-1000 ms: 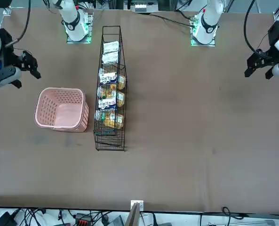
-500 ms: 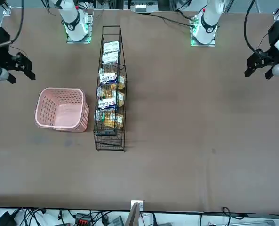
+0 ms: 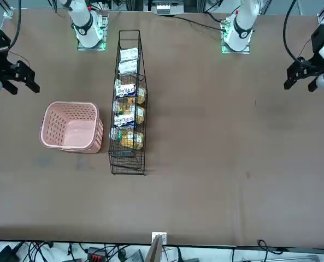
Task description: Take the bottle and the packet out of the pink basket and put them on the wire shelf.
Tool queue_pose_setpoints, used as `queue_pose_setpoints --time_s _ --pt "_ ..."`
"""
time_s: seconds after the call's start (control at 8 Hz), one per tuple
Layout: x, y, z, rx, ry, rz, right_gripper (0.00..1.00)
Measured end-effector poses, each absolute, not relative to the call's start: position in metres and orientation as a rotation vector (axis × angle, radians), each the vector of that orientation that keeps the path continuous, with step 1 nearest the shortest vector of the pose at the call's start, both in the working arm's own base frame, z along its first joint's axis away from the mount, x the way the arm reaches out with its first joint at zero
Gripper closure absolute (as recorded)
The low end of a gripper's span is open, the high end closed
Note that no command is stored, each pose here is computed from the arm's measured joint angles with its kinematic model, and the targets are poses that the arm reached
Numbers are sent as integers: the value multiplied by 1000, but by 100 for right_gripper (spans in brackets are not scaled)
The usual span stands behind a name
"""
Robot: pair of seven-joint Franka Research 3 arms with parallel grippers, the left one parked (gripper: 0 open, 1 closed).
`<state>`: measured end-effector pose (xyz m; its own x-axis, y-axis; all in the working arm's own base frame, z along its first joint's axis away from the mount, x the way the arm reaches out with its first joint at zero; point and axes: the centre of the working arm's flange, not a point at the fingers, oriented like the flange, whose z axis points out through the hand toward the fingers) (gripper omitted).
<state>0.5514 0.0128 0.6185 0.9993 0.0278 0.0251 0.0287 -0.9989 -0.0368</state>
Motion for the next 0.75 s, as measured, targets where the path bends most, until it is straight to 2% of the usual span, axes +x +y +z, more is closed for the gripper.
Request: queue_pose_setpoints --time_s 0.75 --pt "551 13 617 -3101 39 -31 0"
